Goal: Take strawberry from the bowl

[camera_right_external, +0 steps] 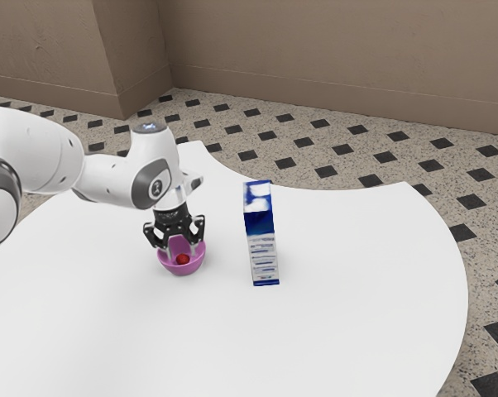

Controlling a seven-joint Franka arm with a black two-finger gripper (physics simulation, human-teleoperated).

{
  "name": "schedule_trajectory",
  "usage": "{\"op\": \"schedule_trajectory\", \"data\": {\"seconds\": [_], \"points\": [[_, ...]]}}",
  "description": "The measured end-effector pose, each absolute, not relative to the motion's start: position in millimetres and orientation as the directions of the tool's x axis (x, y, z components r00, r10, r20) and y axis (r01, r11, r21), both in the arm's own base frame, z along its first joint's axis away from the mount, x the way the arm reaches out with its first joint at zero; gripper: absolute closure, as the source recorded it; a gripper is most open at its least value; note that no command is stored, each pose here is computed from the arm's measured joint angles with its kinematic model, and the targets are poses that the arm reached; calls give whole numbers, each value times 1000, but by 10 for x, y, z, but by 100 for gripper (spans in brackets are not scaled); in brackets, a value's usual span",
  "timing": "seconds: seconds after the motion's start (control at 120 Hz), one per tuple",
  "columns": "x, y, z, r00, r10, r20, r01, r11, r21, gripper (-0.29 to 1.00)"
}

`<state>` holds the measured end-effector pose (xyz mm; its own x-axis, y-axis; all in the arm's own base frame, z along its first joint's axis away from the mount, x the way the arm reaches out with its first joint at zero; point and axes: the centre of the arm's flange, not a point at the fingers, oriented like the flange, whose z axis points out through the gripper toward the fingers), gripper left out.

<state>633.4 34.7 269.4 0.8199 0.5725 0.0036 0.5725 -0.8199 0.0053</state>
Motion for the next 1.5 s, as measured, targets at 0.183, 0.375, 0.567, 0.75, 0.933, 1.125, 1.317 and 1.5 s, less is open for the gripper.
{"op": "schedule_trajectory", "data": {"seconds": [0.183,0.375,0.567,0.75,0.933,1.125,1.317,1.5], "points": [[6335,349,2652,819,574,2,574,-819,5,36],[6331,358,2625,818,576,3,576,-818,6,36],[6336,361,2607,817,576,7,576,-817,7,36],[6340,361,2591,817,577,9,577,-817,9,36],[6342,353,2580,812,583,6,583,-812,17,44],[6341,349,2582,807,590,4,590,-807,23,56],[6340,355,2562,804,595,5,595,-803,19,59],[6337,358,2520,799,602,2,602,-799,13,59]]}}
